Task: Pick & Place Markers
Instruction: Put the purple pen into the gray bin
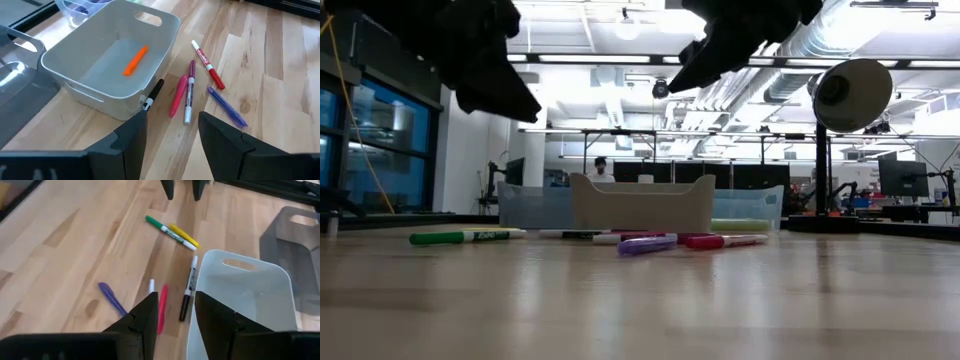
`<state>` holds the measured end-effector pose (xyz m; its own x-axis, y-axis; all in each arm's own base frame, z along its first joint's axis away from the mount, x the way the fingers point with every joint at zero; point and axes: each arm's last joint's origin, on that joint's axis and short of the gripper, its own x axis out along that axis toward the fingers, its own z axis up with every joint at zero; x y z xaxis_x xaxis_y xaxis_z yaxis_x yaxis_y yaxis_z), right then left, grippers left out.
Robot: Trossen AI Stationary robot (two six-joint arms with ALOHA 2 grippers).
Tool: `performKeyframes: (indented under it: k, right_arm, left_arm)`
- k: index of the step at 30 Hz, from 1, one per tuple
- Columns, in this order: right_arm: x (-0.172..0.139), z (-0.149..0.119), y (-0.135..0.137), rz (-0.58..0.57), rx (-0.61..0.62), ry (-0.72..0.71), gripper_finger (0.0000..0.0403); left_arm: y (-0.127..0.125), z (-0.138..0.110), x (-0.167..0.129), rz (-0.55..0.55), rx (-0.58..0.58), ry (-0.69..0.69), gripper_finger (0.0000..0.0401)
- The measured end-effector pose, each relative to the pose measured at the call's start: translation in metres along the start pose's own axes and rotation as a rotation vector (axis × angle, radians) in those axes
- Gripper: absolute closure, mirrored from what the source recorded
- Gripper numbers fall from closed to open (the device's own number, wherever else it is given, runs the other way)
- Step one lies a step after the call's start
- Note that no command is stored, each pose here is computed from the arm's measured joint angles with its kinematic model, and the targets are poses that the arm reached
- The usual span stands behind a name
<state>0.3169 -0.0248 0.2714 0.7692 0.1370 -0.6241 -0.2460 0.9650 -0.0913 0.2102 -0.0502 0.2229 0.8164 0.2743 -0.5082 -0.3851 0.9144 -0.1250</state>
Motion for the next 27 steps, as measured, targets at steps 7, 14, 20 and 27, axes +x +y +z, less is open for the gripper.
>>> performKeyframes:
  k: [7,14,20,27]
  right_arm:
    - [0.018,-0.001,0.022,0.023,-0.045,0.056,0.0285]
    - [0.04,0.003,0.038,0.066,-0.046,0.006,0.0284]
    - [0.064,-0.003,0.047,0.097,-0.057,0.021,0.0284]
    - [0.081,-0.011,0.056,0.13,-0.065,0.065,0.0285]
  left_arm:
    - [0.015,-0.032,0.001,-0.095,-0.047,-0.077,0.0226]
    - [0.033,-0.054,-0.006,-0.09,-0.108,-0.122,0.0226]
    - [0.042,-0.057,-0.017,-0.101,-0.111,-0.19,0.0226]
    - [0.05,-0.062,-0.024,-0.117,-0.107,-0.231,0.0226]
